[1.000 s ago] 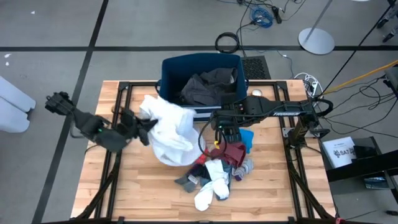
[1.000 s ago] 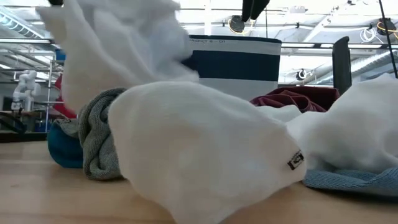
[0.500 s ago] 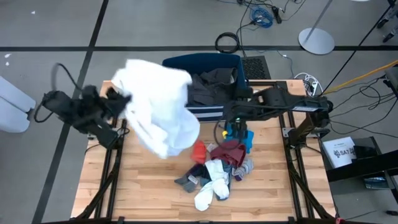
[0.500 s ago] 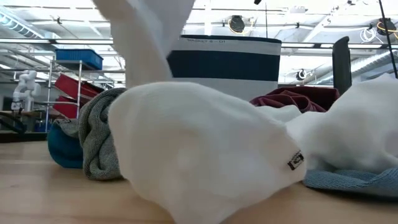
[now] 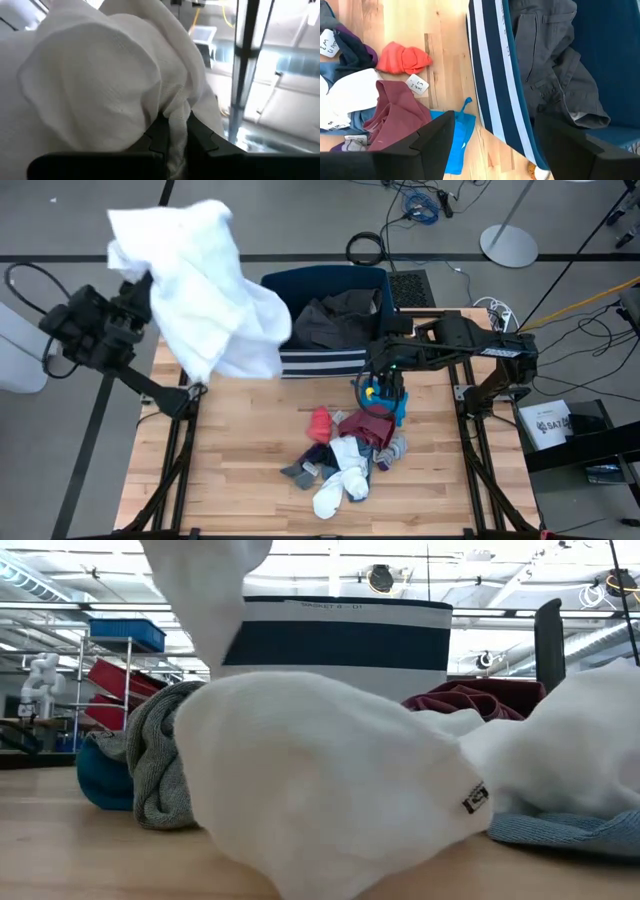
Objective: Sort clothes
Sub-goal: Put the white polo shirt into the blue laundry organizer
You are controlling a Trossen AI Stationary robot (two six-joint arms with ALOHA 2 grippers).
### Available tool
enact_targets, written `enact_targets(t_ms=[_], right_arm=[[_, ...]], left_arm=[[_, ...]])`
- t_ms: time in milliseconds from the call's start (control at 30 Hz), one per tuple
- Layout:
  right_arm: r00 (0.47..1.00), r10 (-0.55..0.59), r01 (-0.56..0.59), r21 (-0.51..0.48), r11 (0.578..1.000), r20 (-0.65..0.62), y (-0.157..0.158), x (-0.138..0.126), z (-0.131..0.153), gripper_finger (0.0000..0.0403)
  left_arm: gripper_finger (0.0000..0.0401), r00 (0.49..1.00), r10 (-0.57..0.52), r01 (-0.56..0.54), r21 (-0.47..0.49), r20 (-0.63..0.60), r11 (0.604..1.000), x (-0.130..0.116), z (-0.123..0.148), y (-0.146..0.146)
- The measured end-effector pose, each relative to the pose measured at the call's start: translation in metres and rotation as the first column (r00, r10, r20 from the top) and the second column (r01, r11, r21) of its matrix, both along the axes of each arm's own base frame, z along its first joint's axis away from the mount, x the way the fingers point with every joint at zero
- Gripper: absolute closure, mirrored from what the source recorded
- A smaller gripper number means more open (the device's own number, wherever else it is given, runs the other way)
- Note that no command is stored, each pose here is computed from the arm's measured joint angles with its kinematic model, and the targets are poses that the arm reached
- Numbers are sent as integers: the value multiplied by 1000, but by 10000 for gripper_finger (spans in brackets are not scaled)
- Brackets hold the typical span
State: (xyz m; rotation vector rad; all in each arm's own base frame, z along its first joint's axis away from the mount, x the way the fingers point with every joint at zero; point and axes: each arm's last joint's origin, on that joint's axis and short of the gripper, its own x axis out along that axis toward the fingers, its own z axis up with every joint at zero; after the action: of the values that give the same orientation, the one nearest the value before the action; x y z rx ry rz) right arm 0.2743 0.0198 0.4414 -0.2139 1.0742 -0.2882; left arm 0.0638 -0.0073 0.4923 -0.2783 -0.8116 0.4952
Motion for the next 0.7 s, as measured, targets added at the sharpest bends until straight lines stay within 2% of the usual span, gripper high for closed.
enact_targets(t_ms=[200, 367, 600, 700], right_arm=[[1000, 12, -12, -5, 1000, 25, -1, 3, 1, 140], [999, 14, -14, -5, 1000, 41, -1, 4, 2, 140], [999, 1, -1, 1, 1000, 36, -1, 3, 2, 140], [999, -18, 18, 10, 1000, 27, -1, 2, 1, 140]], left_arm=[[366, 999, 53, -54, 125, 12, 991, 24, 28, -5], [366, 986, 159, -147, 211, -41, 966, 53, 59, -5], [366, 939, 235, -195, 174, -252, 965, 100, 101, 19], [366, 927, 236, -199, 150, -290, 968, 116, 115, 38]])
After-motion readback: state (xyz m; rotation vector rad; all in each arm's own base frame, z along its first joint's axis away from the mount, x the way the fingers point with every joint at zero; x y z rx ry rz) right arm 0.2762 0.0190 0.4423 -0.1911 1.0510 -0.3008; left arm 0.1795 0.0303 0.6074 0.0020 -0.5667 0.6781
